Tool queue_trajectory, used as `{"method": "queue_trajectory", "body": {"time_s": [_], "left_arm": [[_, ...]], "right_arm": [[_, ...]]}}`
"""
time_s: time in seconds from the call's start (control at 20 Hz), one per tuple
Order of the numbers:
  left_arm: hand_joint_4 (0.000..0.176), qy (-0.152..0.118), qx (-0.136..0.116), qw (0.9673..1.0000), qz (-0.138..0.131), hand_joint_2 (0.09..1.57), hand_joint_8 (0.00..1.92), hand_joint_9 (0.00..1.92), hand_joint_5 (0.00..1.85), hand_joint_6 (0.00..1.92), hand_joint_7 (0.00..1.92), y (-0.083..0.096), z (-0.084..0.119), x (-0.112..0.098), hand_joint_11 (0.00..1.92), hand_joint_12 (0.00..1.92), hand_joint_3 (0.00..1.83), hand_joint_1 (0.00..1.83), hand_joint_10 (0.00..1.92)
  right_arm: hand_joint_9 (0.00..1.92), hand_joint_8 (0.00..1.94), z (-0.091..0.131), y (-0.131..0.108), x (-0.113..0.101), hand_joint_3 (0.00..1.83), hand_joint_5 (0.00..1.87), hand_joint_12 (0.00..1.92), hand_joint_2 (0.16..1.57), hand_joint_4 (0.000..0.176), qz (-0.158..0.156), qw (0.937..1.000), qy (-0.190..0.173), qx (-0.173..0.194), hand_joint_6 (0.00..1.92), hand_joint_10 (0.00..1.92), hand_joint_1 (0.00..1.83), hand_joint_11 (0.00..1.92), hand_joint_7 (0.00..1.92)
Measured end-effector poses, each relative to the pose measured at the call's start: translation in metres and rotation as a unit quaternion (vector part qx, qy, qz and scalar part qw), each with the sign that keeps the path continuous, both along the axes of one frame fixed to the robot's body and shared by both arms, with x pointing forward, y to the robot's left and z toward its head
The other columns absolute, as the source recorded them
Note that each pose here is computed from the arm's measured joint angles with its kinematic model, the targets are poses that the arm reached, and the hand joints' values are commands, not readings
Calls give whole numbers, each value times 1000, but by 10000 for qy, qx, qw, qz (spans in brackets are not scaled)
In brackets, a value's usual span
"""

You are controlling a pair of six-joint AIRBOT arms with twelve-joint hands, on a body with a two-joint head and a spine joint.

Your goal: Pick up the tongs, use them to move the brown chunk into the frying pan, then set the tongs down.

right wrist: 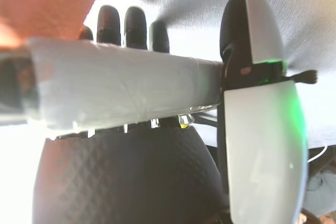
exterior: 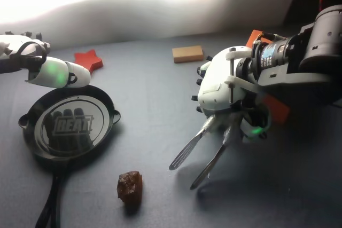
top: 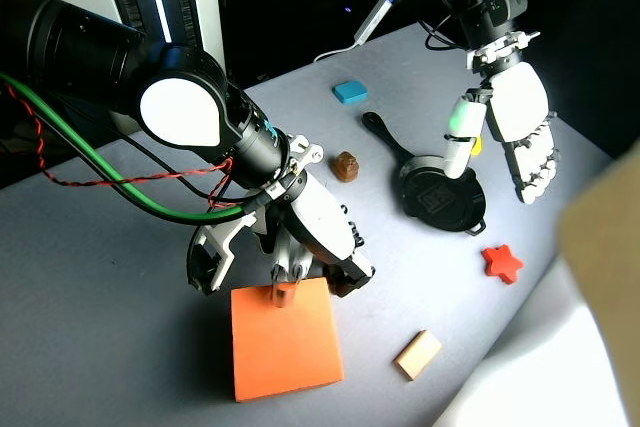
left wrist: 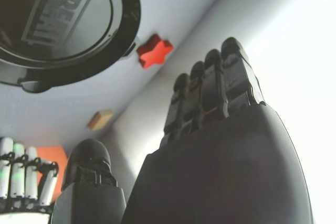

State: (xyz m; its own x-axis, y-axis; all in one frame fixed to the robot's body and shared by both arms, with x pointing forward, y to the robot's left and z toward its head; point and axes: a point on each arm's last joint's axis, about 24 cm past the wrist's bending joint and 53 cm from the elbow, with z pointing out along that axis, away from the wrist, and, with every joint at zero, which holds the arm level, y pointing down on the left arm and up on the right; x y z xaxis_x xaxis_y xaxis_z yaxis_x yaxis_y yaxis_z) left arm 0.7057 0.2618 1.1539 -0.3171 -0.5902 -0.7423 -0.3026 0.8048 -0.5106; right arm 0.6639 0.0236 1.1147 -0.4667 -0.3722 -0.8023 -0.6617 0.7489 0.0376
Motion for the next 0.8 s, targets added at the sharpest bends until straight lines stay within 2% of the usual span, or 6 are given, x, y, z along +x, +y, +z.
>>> {"method": "queue_trajectory", "body": {"time_s": [0.25,0.3,0.35,0.5,0.65,0.8], "left_arm": [[0,-19,-10,10000,-2,1109,1,1,6,2,2,0,2,1,0,0,0,0,1],[0,-22,-16,10000,-7,1106,4,11,20,8,9,-1,2,1,1,0,0,0,5],[0,-22,-16,10000,-7,1108,4,13,21,8,10,-1,2,1,5,2,0,0,5],[0,-21,-15,10000,-7,1104,0,0,0,0,0,-1,2,1,0,0,0,0,0],[0,-20,-17,10000,-6,1112,2,12,9,4,8,-1,2,1,6,3,2,0,4],[0,-20,-18,10000,-8,1105,1,6,10,4,6,-1,2,1,3,2,0,0,1]], "right_arm": [[899,21,14,2,4,24,976,1272,1190,0,-75,9999,-28,129,52,118,946,381,1000],[947,17,22,3,6,28,879,1289,1175,0,-141,9996,-30,225,943,115,1042,421,1035],[951,12,24,3,7,16,811,1313,1201,0,-188,9994,2,274,1197,111,1057,413,1039],[947,8,31,-1,10,6,774,1330,1224,0,-433,9978,147,475,1290,106,1056,396,1039],[924,3,41,-4,11,0,822,1303,1209,0,-604,9958,238,642,451,79,932,384,1005],[917,2,43,-7,10,0,908,1290,1197,0,-845,9926,453,741,203,57,936,382,988]]}}
